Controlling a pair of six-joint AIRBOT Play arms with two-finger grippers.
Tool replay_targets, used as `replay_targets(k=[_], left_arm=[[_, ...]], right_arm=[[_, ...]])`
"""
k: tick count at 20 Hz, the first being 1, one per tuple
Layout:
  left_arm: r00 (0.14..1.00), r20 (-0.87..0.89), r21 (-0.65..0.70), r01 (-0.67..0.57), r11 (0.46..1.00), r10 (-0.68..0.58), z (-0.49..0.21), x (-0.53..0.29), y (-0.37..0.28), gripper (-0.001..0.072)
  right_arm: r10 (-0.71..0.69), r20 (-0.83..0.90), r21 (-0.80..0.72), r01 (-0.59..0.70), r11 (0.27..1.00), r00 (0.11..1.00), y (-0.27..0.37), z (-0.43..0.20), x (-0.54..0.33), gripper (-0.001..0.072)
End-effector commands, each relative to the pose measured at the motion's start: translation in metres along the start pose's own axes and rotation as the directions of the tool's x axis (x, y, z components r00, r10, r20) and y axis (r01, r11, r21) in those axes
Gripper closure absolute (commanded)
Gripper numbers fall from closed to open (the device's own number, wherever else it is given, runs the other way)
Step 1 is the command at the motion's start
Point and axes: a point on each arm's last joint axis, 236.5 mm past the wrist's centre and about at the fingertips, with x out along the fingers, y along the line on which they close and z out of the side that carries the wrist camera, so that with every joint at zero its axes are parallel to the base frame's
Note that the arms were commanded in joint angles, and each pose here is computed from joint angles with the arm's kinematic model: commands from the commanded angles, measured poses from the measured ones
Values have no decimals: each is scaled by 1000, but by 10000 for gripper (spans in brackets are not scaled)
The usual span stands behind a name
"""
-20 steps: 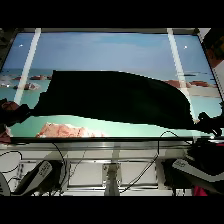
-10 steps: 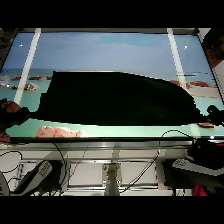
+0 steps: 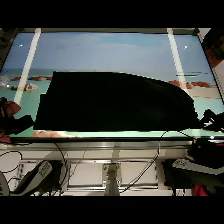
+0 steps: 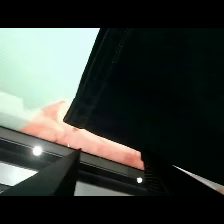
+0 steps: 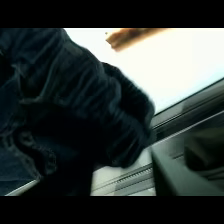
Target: Fold the clothes and pants, and hang the long-sleeved shirts on hangers.
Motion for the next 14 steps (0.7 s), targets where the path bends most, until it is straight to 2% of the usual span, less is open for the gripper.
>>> replay_targets(k=[1, 3, 5, 7, 9, 10, 14], left_arm=[[996, 61, -33, -57, 998, 59, 18, -8, 13, 220], [980, 189, -141, -32, 989, 59, 57, -30, 11, 220], [943, 325, -198, 140, 970, -70, 97, -58, -23, 219], [875, 406, -129, 343, 931, -266, 120, -76, -75, 219], [850, 397, -74, 405, 911, -346, 123, -75, -102, 218], [854, 379, -63, 410, 910, -358, 122, -70, -109, 218], [856, 344, -31, 420, 907, -385, 117, -63, -126, 217]], right_arm=[[-10, 136, -11, 12, 1000, 991, 1, 36, -36, 279], [1, 324, 30, -11, 999, 946, 8, 80, -79, 279], [111, 442, 16, -132, 991, 890, 35, 112, -106, 279], [287, 368, -7, -306, 952, 884, 73, 118, -92, 247], [446, 234, -11, -457, 890, 864, 103, 117, -60, 176], [482, 195, 7, -493, 870, 854, 108, 119, -45, 174], [457, 145, 64, -469, 881, 877, 102, 135, 13, 154]])
